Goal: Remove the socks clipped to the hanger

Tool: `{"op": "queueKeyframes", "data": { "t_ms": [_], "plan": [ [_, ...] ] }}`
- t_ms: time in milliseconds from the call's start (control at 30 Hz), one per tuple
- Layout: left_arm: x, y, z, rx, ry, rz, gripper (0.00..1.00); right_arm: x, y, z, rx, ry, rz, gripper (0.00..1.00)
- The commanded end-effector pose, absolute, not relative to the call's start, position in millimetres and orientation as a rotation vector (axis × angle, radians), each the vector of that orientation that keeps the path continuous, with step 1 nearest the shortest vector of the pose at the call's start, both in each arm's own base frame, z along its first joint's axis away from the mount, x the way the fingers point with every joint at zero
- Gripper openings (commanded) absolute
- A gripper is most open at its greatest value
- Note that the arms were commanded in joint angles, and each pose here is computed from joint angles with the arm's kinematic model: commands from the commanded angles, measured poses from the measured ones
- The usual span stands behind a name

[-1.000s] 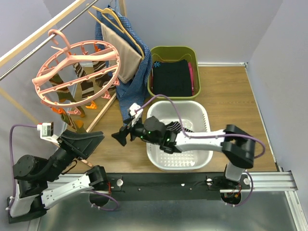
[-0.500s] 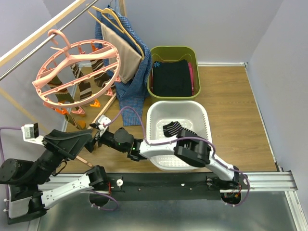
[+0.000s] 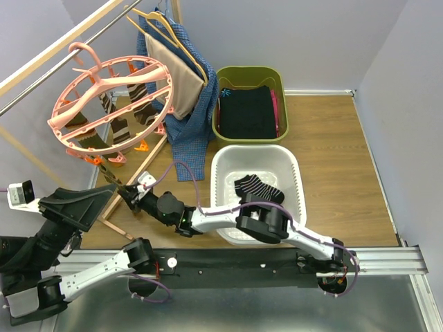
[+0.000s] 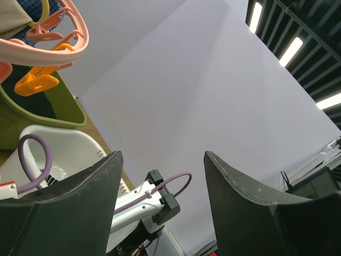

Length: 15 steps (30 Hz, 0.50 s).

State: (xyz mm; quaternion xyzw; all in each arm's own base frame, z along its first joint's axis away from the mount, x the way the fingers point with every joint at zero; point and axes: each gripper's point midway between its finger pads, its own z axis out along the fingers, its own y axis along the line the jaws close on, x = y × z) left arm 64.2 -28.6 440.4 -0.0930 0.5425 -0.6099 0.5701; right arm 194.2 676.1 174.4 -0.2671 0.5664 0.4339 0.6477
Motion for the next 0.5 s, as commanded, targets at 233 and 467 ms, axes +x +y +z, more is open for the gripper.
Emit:
{"op": "queueKeyframes", "data": {
  "t_ms": [233, 467],
  "plan": [
    [46.6, 26.0, 437.2, -0.328, 1.118, -1.425, 0.68, 188.1, 609.8, 238.5, -0.521, 1.343, 0.940, 0.05],
    [60.4, 11.0, 426.7, -0.362, 1.223, -1.335, 0.67, 199.5, 553.0, 240.3, -0.484, 1.467, 0.772, 0.04]
  ]
}}
